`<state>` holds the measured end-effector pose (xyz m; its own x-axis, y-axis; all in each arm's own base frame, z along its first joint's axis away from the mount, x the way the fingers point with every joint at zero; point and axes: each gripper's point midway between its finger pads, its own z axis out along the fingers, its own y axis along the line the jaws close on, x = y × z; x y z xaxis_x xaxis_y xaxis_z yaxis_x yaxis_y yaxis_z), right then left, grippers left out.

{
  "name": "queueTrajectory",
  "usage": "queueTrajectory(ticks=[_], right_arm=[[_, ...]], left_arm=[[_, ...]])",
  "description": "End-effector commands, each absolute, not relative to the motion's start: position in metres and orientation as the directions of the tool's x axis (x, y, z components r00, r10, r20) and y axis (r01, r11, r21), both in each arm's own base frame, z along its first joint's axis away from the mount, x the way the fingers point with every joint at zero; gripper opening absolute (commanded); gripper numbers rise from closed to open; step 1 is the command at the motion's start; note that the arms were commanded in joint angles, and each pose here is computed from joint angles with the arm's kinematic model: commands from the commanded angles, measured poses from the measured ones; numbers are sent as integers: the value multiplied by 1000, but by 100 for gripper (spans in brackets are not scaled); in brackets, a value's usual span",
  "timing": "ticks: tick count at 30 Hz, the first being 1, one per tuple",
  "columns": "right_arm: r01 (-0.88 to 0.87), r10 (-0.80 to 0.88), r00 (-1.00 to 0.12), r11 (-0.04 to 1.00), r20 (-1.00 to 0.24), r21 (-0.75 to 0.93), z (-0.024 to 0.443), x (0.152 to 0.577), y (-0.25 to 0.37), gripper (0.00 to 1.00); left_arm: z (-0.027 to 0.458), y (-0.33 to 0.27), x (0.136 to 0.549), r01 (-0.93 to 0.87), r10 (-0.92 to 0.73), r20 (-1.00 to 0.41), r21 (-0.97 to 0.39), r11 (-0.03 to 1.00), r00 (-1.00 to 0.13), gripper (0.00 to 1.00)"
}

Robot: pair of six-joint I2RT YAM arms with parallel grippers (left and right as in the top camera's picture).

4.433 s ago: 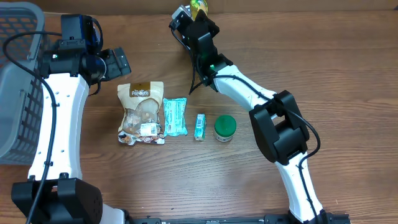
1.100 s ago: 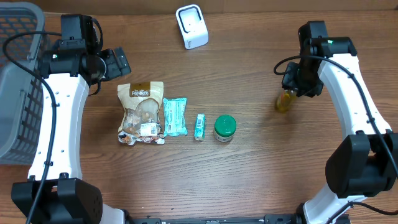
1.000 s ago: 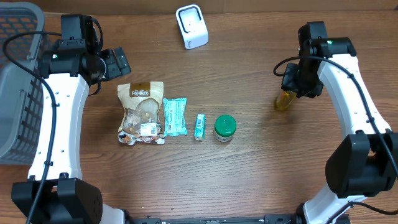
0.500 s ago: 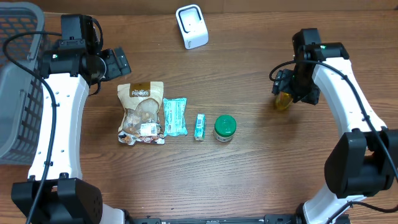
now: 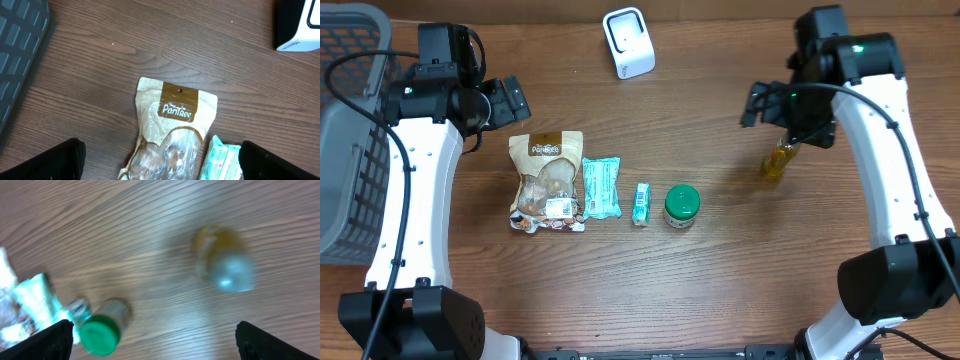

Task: Scan the item barcode
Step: 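Bring the bottle back right and set it down on the table, then release the bottle and move the right gripper over the green jar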

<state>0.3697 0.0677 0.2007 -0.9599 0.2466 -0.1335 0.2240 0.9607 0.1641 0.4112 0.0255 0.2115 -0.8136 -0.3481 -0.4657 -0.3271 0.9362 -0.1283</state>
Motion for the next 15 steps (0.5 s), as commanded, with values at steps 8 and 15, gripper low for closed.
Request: queueTrajectory(ticks=[8, 15], right_arm=[[-23, 15, -986, 974, -165, 226, 216, 344, 161, 100], [-98, -48, -978, 966, -204, 240, 217, 342, 189, 100]], left_arm=[[215, 24, 412, -316, -335, -477, -122, 941, -813, 100], [215, 24, 412, -316, -335, -477, -122, 941, -813, 99]])
